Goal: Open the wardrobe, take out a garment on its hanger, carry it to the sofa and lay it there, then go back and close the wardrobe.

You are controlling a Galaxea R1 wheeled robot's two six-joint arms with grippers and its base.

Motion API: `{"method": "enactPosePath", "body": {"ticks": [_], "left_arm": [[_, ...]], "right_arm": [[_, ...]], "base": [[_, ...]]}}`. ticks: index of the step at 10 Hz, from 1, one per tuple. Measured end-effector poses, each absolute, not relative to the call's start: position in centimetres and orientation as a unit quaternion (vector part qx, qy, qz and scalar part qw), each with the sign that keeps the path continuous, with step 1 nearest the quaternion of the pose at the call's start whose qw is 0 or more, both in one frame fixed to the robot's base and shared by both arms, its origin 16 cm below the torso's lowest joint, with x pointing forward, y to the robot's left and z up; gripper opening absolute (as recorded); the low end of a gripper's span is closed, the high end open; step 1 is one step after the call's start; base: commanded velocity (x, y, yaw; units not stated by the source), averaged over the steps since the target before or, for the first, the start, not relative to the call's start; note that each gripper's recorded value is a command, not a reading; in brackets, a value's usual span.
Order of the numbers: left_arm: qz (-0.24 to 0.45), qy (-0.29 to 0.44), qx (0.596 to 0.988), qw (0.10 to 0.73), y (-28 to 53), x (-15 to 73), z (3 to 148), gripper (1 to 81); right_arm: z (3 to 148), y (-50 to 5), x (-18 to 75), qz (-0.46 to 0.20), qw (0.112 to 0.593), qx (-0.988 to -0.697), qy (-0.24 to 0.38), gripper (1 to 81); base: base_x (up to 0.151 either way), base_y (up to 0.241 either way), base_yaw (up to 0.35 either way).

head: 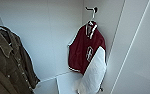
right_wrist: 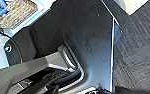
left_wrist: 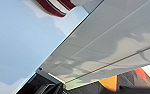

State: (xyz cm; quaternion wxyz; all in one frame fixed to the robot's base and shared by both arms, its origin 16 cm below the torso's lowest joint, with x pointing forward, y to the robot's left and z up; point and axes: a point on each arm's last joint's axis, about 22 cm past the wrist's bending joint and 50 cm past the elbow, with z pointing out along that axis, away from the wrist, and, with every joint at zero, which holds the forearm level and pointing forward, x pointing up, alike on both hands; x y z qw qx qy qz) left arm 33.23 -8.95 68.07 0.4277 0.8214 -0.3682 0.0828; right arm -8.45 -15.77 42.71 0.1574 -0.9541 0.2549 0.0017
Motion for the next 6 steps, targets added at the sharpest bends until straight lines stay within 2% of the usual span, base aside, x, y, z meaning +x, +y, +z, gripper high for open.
{"method": "enactPosePath", "body": {"ticks": [6], "left_arm": [[0.14,-0.36,0.812,0.438,-13.0,42.4,76.3,81.1]], "right_arm": [[42.7,-15.8,-8.5,0.003,0.157,-0.954,0.255,81.1]], "base": [[0.0,0.0,0.0]]}}
